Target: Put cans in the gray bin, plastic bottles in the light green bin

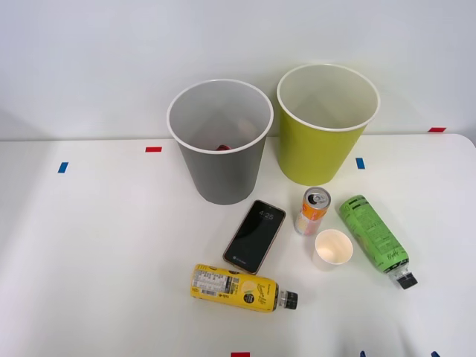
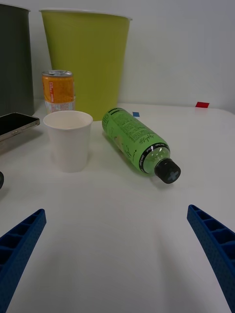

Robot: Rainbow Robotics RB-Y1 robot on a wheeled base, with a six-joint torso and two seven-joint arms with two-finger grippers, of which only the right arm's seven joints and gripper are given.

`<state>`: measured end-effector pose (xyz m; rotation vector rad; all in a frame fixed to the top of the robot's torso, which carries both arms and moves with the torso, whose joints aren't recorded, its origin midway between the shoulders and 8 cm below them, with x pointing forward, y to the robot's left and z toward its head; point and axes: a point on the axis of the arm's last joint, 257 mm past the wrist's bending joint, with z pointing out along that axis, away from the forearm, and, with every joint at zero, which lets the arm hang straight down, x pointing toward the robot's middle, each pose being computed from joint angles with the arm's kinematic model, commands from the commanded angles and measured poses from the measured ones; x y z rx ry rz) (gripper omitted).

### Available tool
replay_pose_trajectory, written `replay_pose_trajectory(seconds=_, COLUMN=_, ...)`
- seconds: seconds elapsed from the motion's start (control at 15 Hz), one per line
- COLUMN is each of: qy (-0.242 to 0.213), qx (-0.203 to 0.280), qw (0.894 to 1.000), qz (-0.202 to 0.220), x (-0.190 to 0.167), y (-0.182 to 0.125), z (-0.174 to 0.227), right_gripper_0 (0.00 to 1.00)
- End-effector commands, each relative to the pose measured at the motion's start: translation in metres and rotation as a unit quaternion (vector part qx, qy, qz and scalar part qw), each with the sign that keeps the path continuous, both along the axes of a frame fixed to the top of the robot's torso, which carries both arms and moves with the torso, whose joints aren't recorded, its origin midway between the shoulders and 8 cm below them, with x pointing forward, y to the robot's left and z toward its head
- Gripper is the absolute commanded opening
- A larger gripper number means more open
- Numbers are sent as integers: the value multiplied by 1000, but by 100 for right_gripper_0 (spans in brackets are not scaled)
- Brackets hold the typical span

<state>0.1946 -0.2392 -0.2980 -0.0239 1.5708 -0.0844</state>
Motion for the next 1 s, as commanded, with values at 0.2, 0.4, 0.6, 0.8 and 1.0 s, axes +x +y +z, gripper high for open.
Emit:
replay_pose_trajectory(seconds=0.2, qy=0, qx=0, qw=1000, qz=0, x=0, y=0, z=0, right_gripper_0=100)
replay_pose_trajectory(seconds=0.4, qy=0, qx=0, qw=1000, qz=0, x=0, y=0, z=0, right_gripper_0=100)
replay_pose_trajectory(seconds=0.6, qy=0, qx=0, qw=1000, qz=0, x=0, y=0, z=0, right_gripper_0=100)
replay_pose_trajectory(seconds=0.8, qy=0, qx=0, qw=1000, qz=0, x=0, y=0, z=0, right_gripper_0=100)
replay_pose_trajectory(seconds=1.0, qy=0, qx=0, qw=1000, qz=0, x=0, y=0, z=0, right_gripper_0=100)
